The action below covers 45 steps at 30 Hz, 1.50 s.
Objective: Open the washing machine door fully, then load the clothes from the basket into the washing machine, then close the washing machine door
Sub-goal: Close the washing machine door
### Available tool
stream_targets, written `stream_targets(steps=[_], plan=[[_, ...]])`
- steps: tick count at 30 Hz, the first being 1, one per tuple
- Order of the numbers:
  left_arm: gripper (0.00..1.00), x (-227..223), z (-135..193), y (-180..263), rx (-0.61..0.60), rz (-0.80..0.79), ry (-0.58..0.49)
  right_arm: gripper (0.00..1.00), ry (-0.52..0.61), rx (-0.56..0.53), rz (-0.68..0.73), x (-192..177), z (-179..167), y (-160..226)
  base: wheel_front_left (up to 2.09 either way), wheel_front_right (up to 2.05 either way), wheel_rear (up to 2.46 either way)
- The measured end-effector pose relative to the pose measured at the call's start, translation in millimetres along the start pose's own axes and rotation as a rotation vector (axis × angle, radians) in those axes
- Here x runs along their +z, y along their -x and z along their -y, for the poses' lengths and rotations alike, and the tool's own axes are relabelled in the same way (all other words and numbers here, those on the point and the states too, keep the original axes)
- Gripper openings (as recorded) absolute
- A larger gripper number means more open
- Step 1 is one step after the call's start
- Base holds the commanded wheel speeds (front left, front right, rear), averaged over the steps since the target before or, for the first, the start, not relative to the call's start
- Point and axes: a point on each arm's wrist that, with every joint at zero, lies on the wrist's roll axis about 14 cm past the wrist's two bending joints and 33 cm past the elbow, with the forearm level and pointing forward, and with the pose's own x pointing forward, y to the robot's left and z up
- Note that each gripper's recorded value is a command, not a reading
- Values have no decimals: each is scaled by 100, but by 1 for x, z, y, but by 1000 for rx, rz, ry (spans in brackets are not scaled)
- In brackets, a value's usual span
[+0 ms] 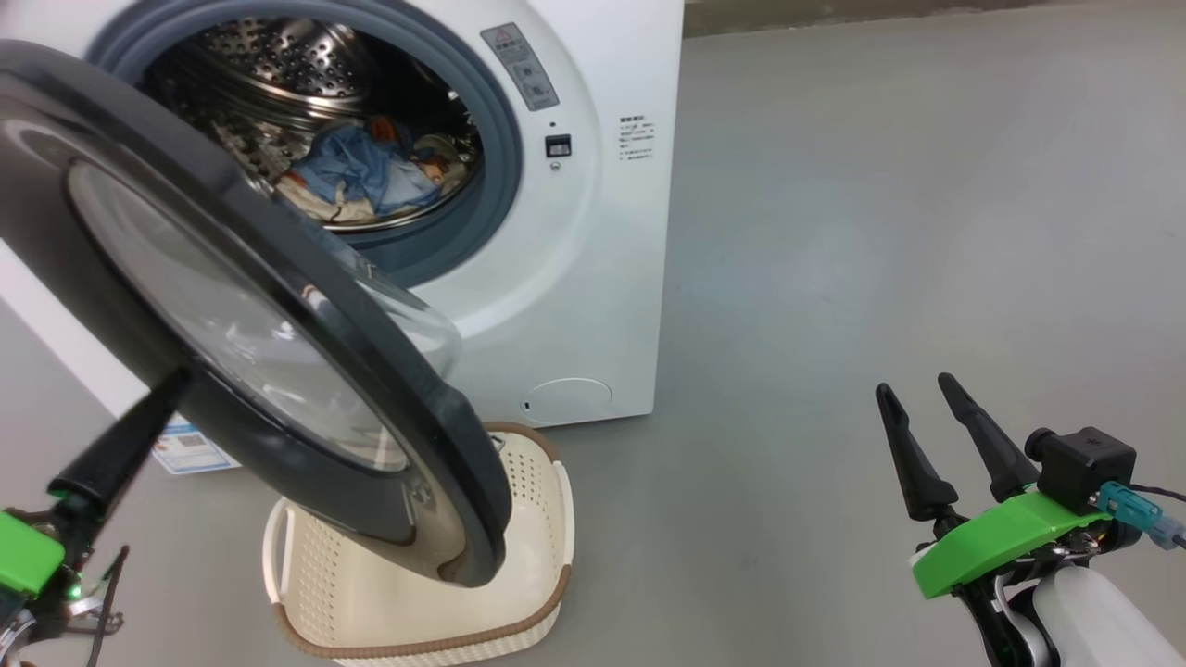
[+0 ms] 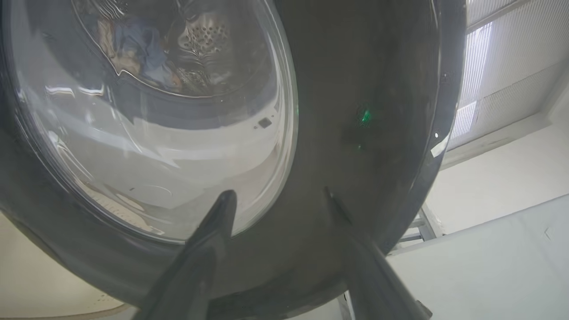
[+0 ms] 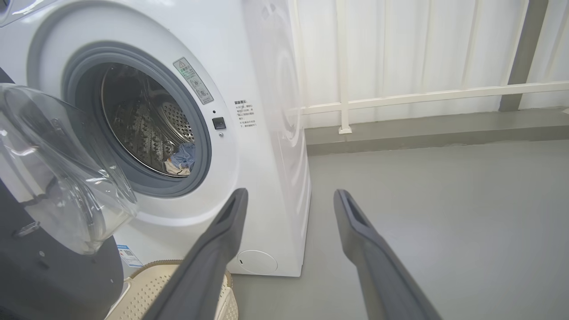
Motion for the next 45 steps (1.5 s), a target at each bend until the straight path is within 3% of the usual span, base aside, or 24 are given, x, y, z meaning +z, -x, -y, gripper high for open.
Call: stream_targets(steps=[12, 20, 34, 45], plan=[[100, 47, -16, 25, 163, 340, -334, 100, 6, 14, 33, 12, -3, -5, 0, 0, 0], [100, 55, -13, 31, 202, 498, -533, 100, 12, 10, 42, 15, -1, -5, 0, 0, 0], [100, 19, -54, 29, 295, 514, -731, 100, 16, -9, 49, 18, 6, -1, 0, 0, 0], [100, 8, -73, 31, 337, 501, -792, 100, 22, -12, 39, 15, 8, 2, 0, 0, 0]])
